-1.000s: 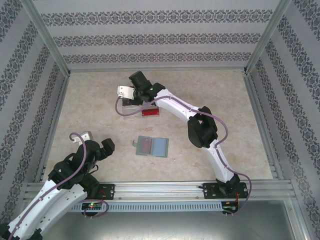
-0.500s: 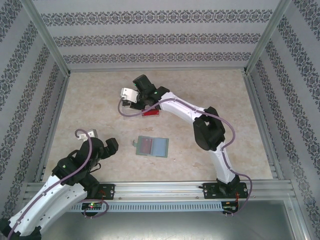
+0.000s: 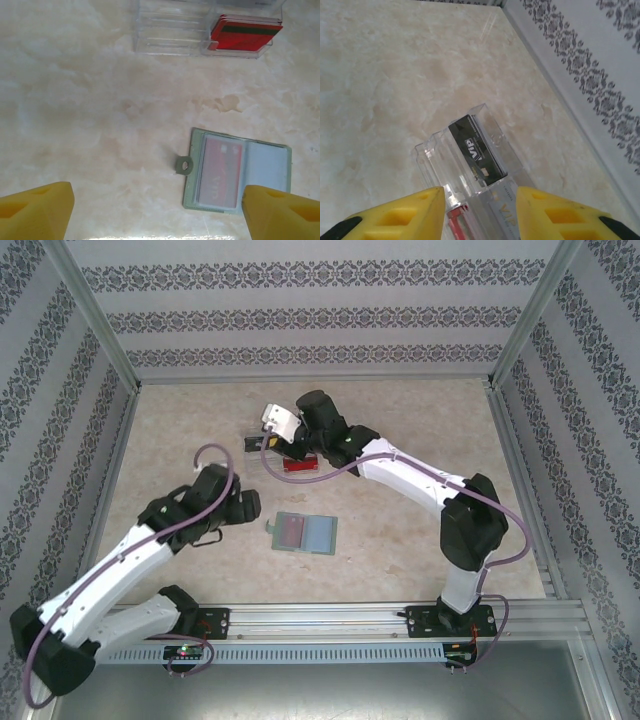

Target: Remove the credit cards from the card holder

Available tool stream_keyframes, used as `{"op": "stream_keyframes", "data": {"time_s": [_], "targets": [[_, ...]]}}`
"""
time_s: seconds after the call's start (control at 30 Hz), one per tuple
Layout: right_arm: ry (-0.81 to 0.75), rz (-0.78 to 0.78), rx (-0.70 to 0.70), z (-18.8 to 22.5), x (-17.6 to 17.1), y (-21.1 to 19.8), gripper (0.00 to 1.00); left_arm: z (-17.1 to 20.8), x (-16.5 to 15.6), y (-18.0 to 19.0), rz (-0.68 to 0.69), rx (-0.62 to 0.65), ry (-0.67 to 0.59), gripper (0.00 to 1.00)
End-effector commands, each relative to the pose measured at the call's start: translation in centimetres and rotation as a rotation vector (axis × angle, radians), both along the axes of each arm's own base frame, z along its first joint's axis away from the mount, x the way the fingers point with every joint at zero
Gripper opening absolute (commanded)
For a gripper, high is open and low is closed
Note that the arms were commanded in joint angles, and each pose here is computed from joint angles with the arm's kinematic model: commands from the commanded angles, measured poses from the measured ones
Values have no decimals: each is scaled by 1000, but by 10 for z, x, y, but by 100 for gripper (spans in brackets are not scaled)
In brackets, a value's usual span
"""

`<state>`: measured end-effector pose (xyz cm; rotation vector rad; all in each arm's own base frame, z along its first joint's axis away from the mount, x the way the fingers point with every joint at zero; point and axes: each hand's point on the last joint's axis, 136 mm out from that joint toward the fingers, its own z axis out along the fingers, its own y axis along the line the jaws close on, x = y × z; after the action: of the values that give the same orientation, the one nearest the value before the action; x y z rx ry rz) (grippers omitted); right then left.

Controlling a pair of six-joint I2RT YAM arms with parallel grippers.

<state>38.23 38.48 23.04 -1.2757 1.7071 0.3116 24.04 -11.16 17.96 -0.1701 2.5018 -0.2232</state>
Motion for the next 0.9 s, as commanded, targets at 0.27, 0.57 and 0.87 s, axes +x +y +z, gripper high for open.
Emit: {"op": "stream_keyframes", "data": {"time_s": [0.27, 0.57, 0.87], "targets": [[180, -329, 346, 25, -43, -85, 53, 49, 73, -16, -334, 347, 102, 80], [227, -396, 441, -2, -118, -154, 72, 7, 135, -33, -505, 460, 206, 54], [224, -393, 557, -3, -142, -173, 98, -6, 183, -31, -574, 640, 149, 54]]}}
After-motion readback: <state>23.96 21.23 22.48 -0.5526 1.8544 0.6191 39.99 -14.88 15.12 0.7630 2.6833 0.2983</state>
